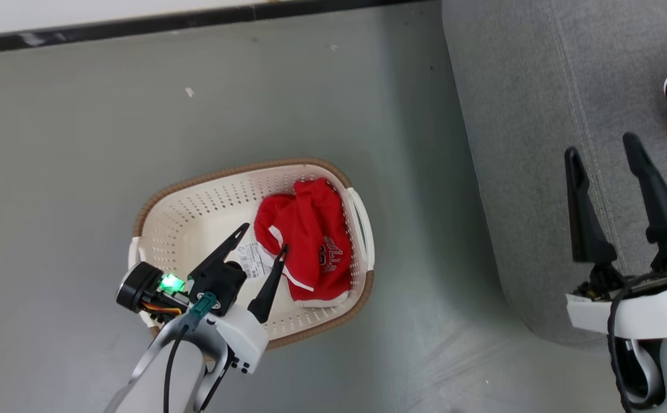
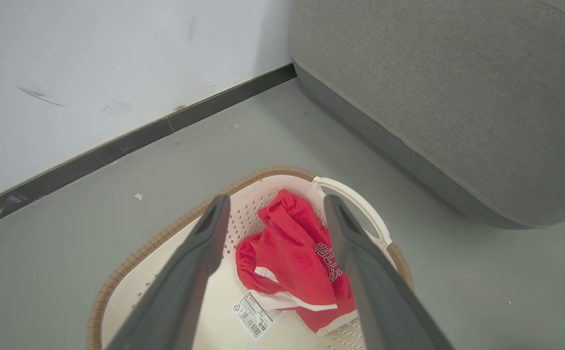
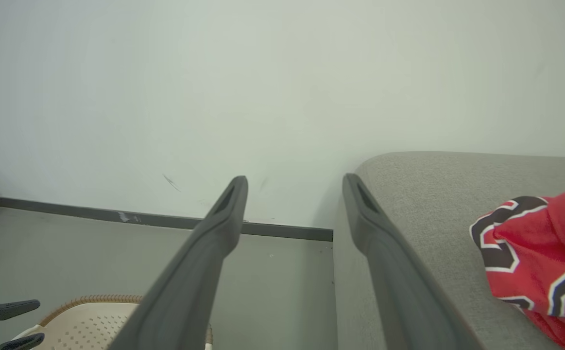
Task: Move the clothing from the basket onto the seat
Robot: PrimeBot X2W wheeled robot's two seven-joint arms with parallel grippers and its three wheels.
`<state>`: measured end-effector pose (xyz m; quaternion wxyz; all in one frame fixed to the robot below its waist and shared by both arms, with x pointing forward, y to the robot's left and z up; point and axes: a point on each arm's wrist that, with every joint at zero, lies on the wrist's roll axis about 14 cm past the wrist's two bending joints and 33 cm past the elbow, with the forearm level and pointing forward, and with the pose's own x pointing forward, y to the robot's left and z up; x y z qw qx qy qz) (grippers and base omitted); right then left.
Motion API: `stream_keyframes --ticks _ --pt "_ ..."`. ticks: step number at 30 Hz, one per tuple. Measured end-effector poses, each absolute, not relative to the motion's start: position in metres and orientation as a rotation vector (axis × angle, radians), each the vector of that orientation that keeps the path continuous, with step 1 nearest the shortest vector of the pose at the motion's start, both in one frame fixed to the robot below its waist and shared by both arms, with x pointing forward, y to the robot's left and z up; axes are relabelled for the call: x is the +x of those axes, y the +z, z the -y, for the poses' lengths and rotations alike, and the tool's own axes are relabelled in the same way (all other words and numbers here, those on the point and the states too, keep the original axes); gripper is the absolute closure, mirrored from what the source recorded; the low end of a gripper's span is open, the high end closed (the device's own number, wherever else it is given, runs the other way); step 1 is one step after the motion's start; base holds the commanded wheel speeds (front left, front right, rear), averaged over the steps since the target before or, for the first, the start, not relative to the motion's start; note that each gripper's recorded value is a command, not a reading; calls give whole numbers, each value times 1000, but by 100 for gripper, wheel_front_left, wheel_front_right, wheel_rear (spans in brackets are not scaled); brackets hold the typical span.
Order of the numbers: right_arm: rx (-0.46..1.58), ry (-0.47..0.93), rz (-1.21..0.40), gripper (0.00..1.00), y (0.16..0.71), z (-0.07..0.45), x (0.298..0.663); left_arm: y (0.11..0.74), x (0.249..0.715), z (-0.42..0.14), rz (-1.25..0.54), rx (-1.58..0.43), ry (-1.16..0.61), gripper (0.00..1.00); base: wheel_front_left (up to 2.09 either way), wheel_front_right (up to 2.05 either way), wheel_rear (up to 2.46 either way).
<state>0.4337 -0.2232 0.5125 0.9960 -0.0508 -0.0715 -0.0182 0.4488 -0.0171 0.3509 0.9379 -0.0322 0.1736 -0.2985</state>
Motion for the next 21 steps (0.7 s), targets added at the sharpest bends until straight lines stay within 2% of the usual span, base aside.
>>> stream_keyframes --ticks 21 --pt "-149 -16 183 0 502 225 485 268 461 56 -518 -95 -683 0 0 0 0"
